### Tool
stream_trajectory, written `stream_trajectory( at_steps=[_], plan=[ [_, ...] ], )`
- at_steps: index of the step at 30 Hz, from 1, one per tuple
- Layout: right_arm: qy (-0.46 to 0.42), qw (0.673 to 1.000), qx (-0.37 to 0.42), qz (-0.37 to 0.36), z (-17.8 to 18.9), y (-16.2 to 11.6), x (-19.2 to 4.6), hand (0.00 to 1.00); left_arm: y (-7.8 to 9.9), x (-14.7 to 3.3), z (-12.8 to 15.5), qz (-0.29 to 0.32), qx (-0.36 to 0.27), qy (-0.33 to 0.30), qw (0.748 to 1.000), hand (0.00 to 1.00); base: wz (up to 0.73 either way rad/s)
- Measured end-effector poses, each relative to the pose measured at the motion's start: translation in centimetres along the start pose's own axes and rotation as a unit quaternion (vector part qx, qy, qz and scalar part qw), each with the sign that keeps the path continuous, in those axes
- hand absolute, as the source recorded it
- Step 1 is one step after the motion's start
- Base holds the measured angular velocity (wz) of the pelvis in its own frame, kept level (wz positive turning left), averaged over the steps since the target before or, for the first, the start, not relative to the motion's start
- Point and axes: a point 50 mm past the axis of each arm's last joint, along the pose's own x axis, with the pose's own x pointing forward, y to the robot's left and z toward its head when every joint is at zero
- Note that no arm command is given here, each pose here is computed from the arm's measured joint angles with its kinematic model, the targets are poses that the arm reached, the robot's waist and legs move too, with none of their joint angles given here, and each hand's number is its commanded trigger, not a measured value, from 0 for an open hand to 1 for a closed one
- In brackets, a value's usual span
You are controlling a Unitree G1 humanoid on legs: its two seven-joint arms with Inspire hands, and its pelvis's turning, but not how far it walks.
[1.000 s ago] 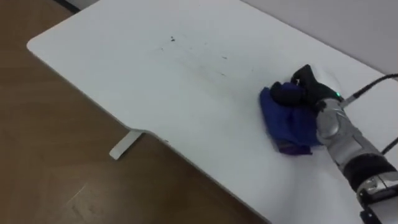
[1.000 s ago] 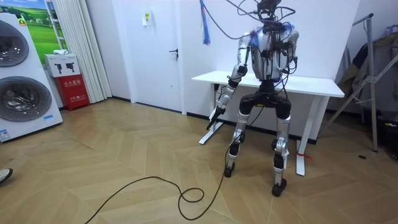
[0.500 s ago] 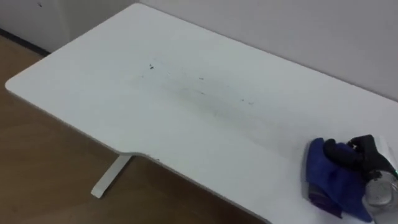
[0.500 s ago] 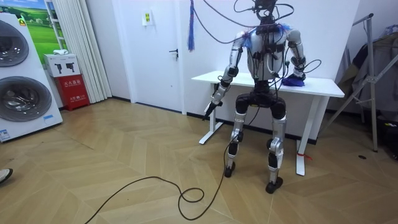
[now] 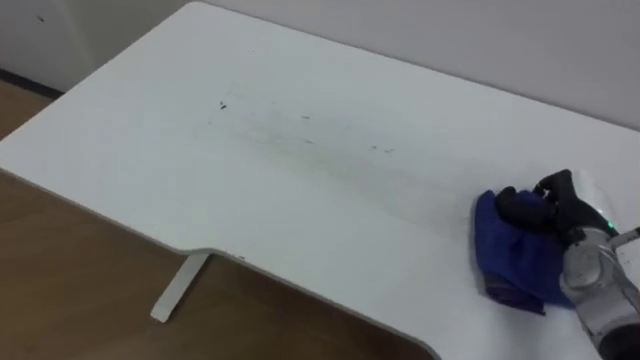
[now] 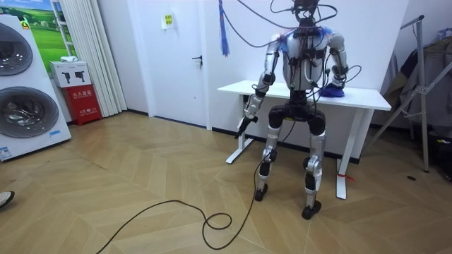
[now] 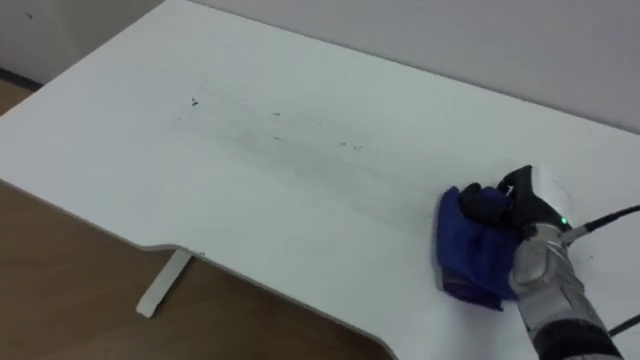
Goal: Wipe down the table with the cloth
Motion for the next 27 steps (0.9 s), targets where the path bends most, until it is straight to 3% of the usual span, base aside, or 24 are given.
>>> stream_trajectory(
  at_steps=[2, 3, 4, 10, 27],
  plan=[
    [-0.002, 1.0, 0.004, 0.007, -0.5, 0.7, -0.7, 1.0, 0.1, 0.0, 0.3, 0.004, -0.001, -0.005, 1.0, 0.0, 0.0],
    [-0.004, 1.0, 0.014, 0.009, -0.6, 1.2, -1.2, 0.54, 0.2, 0.1, 0.5, 0.005, -0.002, -0.008, 1.0, 0.0, -0.12],
    [-0.002, 1.0, 0.025, 0.013, -0.9, 1.7, -1.6, 0.0, 0.2, 0.1, 0.6, 0.007, -0.003, -0.011, 1.0, 0.0, -0.15],
    [-0.01, 1.0, 0.021, 0.007, -0.9, 2.3, -2.2, 0.0, 0.9, 0.1, 2.0, 0.038, -0.009, -0.044, 0.998, 0.0, -0.19],
    [-0.067, 0.998, 0.019, 0.002, 0.8, 1.9, -3.3, 0.0, 0.4, -0.1, 1.8, 0.045, -0.014, -0.038, 0.998, 0.0, -0.11]
  ],
)
